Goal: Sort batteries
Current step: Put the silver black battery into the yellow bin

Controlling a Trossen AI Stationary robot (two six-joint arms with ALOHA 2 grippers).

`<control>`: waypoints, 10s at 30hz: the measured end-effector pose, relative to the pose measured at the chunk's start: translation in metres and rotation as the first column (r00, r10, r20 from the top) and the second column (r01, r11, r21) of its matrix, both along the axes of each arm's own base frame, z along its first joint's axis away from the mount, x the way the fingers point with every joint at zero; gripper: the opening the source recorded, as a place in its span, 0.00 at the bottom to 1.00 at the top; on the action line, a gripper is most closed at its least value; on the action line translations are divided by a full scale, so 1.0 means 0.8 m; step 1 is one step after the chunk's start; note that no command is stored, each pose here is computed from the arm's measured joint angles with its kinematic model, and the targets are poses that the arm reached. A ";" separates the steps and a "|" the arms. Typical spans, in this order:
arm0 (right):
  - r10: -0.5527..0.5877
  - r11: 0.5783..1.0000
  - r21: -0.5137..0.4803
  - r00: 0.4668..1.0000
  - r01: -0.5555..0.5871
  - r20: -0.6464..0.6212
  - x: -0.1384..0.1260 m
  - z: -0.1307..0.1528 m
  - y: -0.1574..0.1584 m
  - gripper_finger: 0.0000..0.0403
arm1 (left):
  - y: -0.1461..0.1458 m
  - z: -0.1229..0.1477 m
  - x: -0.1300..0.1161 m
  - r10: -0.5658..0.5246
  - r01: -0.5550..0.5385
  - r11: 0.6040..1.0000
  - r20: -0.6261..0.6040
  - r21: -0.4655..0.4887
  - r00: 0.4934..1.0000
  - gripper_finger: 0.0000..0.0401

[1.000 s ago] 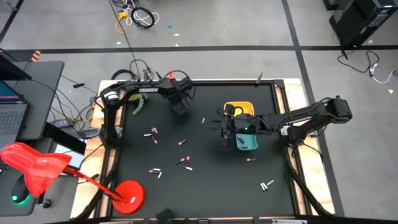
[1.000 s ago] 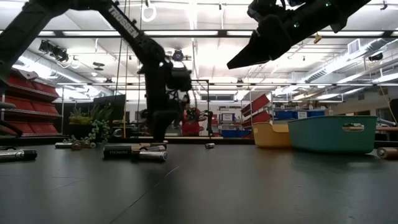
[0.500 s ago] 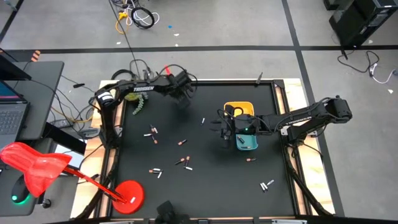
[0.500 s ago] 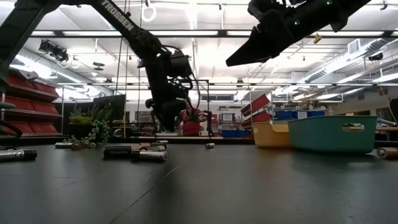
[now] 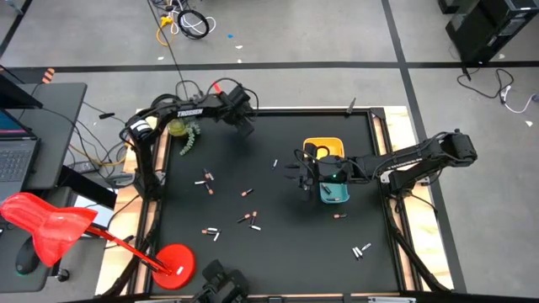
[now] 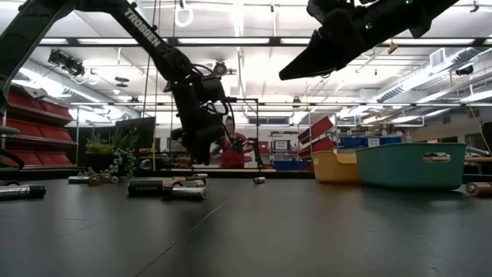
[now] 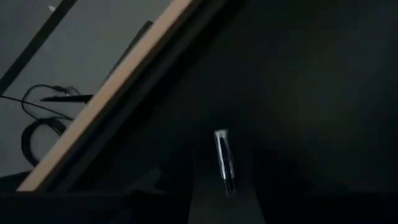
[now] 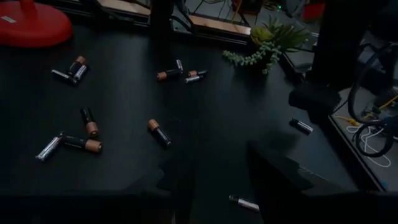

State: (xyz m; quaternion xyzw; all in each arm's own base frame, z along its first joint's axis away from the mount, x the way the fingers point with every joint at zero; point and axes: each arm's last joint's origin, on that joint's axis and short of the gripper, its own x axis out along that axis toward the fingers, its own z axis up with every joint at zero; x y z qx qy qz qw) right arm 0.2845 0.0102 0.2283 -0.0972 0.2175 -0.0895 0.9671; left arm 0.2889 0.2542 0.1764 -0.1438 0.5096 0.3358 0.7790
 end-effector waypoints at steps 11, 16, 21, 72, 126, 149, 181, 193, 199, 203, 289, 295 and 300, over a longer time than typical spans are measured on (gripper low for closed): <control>0.005 1.000 0.002 1.000 -0.005 0.003 0.000 0.000 0.002 0.37 | 0.001 -0.030 -0.019 0.007 -0.006 0.999 0.033 -0.048 0.999 0.39; 0.005 1.000 0.003 1.000 -0.005 0.005 0.000 0.000 0.002 0.37 | 0.000 -0.043 -0.020 0.010 -0.008 0.998 0.034 -0.066 0.999 0.37; 0.005 1.000 0.003 1.000 -0.005 0.005 0.000 0.001 0.002 0.37 | -0.001 -0.056 -0.015 -0.011 0.012 0.996 0.017 -0.091 1.000 0.30; -0.164 0.950 -0.296 0.968 0.102 -0.193 0.038 -0.039 -0.028 0.43 | -0.201 0.078 0.081 -0.637 0.634 0.754 0.429 0.175 0.640 0.00; -0.142 0.488 -0.811 0.888 -0.322 -0.437 0.040 -0.030 -0.005 0.06 | -0.199 0.087 0.087 -0.406 0.506 0.863 0.614 0.014 0.676 0.02; -0.479 0.859 -0.417 0.758 0.298 -0.443 -0.028 -0.029 -0.078 0.06 | -0.221 0.103 0.061 -0.554 0.520 0.832 0.339 0.194 0.760 0.46; -0.121 0.988 0.088 0.991 0.127 -0.064 0.004 0.023 -0.010 0.43 | -0.305 0.051 -0.034 -0.432 0.428 0.900 0.313 0.085 0.846 0.42; -0.026 0.999 -0.036 0.974 0.035 0.226 0.023 -0.012 0.018 0.40 | -0.391 0.060 -0.059 -0.395 0.436 0.879 0.215 -0.195 0.893 0.42; -0.068 0.995 -0.047 0.962 0.084 0.266 0.013 -0.026 -0.005 0.39 | -0.429 0.051 -0.045 -0.385 0.442 0.887 0.312 -0.137 0.868 0.42; -0.033 0.999 0.003 0.953 0.034 0.301 0.006 -0.034 -0.018 0.39 | -0.441 0.032 -0.017 -0.452 0.512 0.855 0.369 -0.080 0.812 0.42; -0.054 0.998 0.036 0.988 0.050 0.147 -0.001 -0.054 0.022 0.46 | -0.315 0.079 0.078 -0.760 0.527 0.649 0.504 0.549 0.410 0.00; -0.036 0.999 0.021 0.970 0.032 0.241 0.002 -0.042 0.022 0.43 | -0.315 0.083 0.081 -0.768 0.513 0.638 0.525 0.574 0.368 0.00; -0.024 1.000 0.016 0.960 0.020 0.277 0.003 -0.037 0.023 0.42 | -0.315 0.082 0.084 -0.769 0.503 0.637 0.529 0.584 0.359 0.00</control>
